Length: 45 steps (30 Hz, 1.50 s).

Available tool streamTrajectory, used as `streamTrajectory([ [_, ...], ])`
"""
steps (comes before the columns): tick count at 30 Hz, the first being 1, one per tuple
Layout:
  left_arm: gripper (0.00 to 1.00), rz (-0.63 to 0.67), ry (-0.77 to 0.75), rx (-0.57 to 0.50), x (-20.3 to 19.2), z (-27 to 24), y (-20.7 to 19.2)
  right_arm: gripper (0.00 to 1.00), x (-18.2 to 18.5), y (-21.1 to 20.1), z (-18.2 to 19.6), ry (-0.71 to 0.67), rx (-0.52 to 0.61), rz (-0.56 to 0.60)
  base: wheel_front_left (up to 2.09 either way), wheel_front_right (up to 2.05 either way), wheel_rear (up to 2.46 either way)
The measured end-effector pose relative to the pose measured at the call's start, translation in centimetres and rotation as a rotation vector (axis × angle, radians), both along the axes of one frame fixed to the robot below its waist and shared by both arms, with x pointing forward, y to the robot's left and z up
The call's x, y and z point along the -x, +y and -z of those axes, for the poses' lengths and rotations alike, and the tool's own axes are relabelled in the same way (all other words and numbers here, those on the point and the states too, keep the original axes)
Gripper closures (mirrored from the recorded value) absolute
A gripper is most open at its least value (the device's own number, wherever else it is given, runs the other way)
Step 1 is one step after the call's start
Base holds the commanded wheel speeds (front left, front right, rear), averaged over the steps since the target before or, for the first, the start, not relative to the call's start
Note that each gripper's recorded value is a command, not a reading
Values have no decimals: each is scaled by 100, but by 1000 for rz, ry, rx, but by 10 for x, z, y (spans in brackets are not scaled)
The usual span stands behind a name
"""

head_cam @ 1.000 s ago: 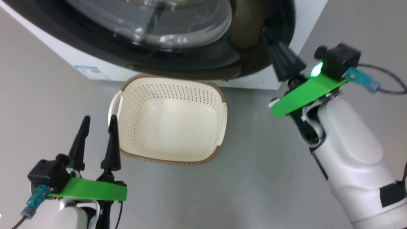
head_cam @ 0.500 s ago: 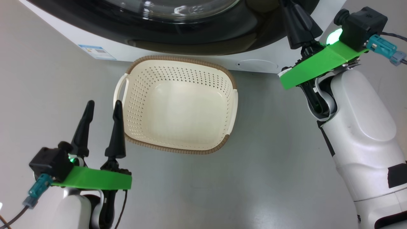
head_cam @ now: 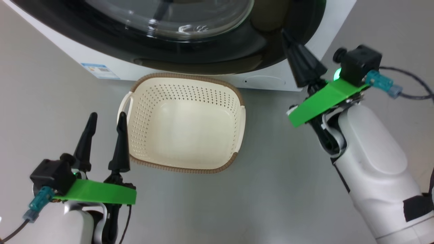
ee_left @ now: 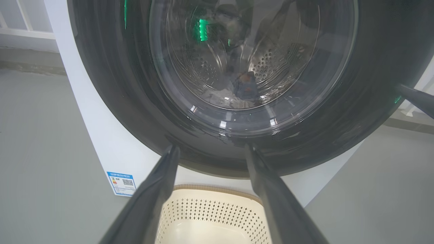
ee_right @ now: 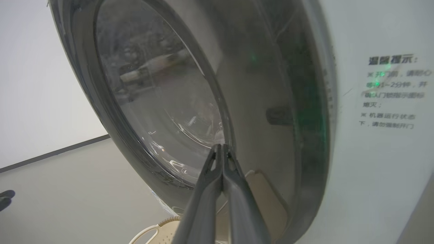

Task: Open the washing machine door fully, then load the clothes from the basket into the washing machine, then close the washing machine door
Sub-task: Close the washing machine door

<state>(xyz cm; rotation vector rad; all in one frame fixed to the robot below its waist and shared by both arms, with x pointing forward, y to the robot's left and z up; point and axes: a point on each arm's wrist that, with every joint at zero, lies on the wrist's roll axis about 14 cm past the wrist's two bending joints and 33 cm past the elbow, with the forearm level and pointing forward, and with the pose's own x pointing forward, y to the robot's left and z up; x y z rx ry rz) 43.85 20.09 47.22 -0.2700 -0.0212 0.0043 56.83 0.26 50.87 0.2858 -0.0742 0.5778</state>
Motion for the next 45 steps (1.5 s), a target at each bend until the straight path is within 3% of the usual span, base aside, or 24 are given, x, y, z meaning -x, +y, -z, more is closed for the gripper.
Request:
streamTrajectory([
  [1,0,0,-1,-1,0,-1,0,0,3,-1,1,6,4,-1,0,0,0],
  [15,0,37,27,-19,18,2,-4,0,56,-33,18,74,48,47,0,0,0],
  [45,0,100,32,-39,45,-1,-18,0,139,-159,22,126,101,347,0,0,0],
])
